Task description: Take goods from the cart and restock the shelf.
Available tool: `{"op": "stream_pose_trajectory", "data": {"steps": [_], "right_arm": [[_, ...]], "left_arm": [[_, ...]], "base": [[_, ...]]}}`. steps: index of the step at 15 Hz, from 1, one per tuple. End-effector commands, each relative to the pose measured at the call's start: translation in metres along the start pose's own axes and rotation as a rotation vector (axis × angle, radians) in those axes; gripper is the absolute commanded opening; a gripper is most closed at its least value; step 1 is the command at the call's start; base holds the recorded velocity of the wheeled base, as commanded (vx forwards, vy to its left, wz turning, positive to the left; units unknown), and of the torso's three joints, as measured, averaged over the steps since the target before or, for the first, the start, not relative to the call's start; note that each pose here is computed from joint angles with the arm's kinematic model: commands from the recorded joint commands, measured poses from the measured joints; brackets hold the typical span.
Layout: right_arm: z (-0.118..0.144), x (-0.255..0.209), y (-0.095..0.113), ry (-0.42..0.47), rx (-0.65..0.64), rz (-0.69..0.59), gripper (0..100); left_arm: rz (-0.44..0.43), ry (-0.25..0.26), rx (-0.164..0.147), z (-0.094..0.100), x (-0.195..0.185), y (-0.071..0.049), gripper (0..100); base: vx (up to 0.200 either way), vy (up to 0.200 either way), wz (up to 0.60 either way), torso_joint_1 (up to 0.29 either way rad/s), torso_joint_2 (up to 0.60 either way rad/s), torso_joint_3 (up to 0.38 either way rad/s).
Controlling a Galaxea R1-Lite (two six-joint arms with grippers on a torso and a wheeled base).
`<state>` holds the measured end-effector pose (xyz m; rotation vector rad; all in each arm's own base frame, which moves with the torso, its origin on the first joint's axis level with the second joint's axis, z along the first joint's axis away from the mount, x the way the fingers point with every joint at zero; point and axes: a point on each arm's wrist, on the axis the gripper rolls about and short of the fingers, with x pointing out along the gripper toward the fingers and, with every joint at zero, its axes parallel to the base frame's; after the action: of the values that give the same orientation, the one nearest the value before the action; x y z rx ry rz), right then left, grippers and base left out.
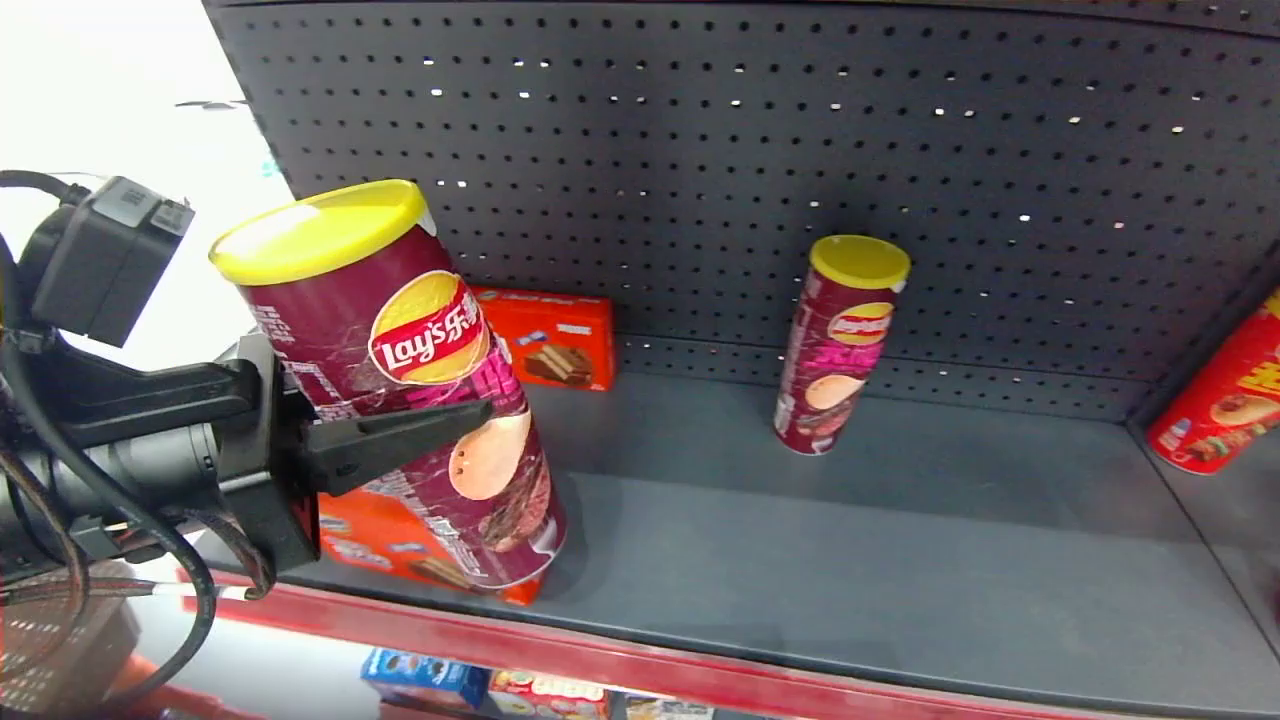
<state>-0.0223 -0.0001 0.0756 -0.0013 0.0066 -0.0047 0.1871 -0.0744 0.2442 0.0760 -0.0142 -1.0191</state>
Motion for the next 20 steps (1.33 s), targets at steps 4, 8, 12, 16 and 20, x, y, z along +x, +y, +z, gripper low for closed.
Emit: {"op": "stream_pose_trajectory", "data": {"steps": [4, 8, 12, 16, 20], "right_arm": [[0.000, 0.000, 0.000, 0.000, 0.001, 0.002, 100], [0.000, 0.000, 0.000, 0.000, 0.001, 0.002, 100], [0.000, 0.000, 0.000, 0.003, -0.003, 0.005, 100], [0.001, 0.000, 0.000, 0.007, -0.008, 0.012, 100], [0.056, -0.006, 0.001, -0.069, 0.011, 0.079, 100]], "left_arm": [[0.010, 0.011, -0.007, -0.004, 0.000, 0.001, 0], [0.024, 0.011, -0.007, -0.003, -0.002, 0.002, 0], [0.019, -0.006, 0.008, 0.003, 0.000, 0.002, 0], [0.016, 0.006, -0.001, -0.002, 0.000, 0.001, 0], [0.019, -0.008, 0.007, 0.002, 0.008, 0.009, 0]], "base": [[0.000, 0.000, 0.00, 0.000, 0.00, 0.000], [0.000, 0.000, 0.00, 0.000, 0.00, 0.000], [0.000, 0.000, 0.00, 0.000, 0.00, 0.000], [0.000, 0.000, 0.00, 0.000, 0.00, 0.000], [0.000, 0.000, 0.00, 0.000, 0.00, 0.000]]}}
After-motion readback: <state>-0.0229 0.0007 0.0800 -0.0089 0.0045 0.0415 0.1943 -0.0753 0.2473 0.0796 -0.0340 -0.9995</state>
